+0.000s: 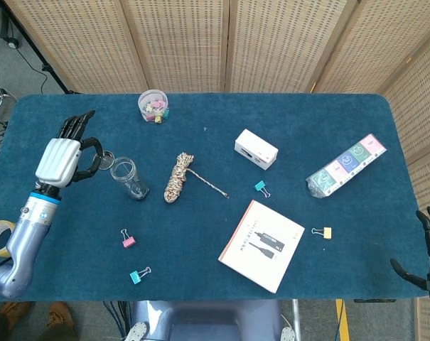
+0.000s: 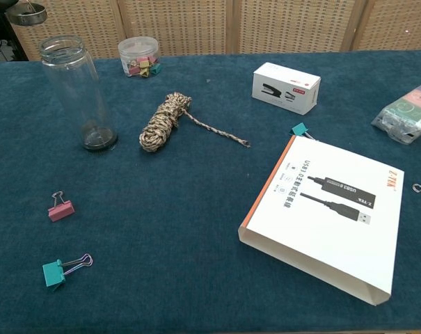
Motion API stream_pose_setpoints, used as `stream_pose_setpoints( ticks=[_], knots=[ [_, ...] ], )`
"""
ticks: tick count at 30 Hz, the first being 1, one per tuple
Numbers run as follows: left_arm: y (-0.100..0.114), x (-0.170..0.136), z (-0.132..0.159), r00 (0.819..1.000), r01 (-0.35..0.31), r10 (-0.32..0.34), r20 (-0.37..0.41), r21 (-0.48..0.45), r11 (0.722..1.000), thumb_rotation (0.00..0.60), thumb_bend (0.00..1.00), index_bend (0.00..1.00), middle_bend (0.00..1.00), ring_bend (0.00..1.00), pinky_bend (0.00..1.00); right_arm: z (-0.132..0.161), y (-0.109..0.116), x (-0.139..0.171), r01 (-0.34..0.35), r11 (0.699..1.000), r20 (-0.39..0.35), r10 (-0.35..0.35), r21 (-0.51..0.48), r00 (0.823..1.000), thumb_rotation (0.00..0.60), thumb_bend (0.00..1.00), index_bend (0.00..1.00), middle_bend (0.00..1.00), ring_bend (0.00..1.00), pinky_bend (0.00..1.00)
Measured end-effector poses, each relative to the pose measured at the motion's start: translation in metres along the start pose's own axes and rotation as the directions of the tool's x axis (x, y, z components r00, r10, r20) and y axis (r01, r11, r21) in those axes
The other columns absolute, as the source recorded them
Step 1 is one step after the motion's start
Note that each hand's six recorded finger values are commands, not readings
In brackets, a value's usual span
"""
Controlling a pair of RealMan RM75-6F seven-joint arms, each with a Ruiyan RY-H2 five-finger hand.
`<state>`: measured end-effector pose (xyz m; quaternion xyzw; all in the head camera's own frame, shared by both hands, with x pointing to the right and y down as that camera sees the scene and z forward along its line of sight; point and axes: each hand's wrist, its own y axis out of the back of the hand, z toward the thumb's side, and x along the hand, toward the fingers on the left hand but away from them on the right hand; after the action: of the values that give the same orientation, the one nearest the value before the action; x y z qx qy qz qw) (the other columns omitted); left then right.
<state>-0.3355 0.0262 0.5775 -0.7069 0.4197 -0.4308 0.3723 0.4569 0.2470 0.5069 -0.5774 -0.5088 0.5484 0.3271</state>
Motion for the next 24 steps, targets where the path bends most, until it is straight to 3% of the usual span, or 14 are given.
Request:
stream_pose_setpoints(
  ticks=[12,24],
  knots=[
    [-0.019,0.012,0.025,0.999,0.037,-0.037,0.01,0.002,0.999,0.6,0.5,0.67,0.0,0.0,0.0,-0.004,0.004,-0.001,0.009,1.0,0.01,-0.009,-0.007,1.0,0.6,0.21,0.0,0.0,0.0,0.0],
    [-0.026,0.008,0.022,0.999,0.05,-0.05,-0.005,-0.032,0.998,0.6,0.5,0.67,0.0,0.0,0.0,-0.003,0.003,0.0,-0.001,1.0,0.009,0.001,-0.013,1.0,0.6,0.21,0.0,0.0,0.0,0.0]
  ],
)
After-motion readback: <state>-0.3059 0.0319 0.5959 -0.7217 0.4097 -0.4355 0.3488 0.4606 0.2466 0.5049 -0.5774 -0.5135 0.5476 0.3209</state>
